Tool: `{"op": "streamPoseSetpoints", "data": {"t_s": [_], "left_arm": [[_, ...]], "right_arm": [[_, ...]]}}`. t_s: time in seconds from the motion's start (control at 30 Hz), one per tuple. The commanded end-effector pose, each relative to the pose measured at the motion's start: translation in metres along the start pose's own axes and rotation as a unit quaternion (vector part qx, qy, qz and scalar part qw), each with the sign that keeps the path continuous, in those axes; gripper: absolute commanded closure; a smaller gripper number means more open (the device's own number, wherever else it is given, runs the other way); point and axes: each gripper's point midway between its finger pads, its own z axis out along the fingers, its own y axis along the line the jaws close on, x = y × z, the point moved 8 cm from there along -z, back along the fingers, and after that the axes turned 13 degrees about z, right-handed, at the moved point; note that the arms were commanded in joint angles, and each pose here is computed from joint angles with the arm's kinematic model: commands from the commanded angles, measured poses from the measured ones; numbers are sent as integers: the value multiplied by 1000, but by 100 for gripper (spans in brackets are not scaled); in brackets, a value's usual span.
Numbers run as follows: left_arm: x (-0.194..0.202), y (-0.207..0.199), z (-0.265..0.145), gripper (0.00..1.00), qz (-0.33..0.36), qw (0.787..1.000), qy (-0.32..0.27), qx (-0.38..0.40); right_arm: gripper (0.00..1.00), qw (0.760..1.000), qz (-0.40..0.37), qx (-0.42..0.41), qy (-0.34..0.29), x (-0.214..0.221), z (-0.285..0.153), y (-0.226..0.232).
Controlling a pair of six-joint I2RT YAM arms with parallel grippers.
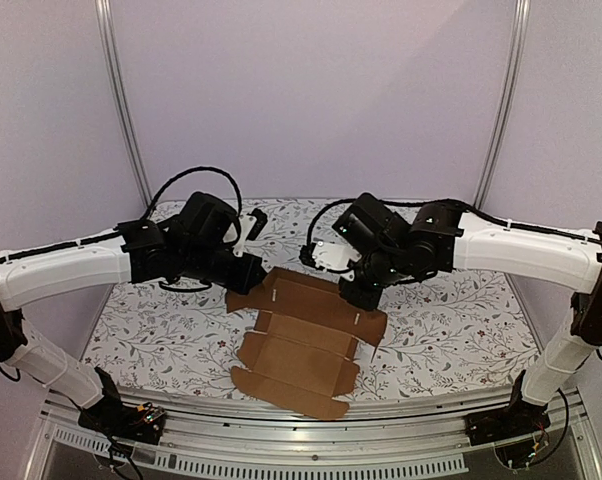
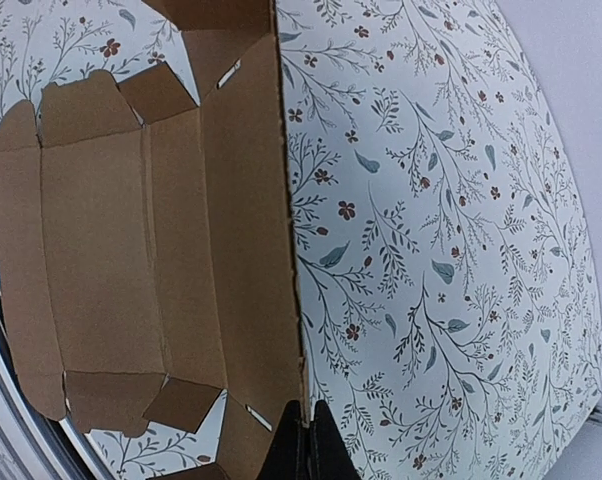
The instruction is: Fold the paper box
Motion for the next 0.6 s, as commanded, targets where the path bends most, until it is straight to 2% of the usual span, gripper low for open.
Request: {"op": "streamPoseSetpoints", "data": {"t_s": [0.0,0.2,0.57], "left_arm": [[1,-12,6,100,-9,999,0,45],[-2,-16,7,100,-22,997,-12,69],[-6,-16,18,100,-43,996,-36,67]], "right_arm": [[100,1000,2,12,-16,-12,-6,0],[100,1000,1,7,-19,-13,-4,7],[100,999,-2,-11,-30,-17,-8,17]]}}
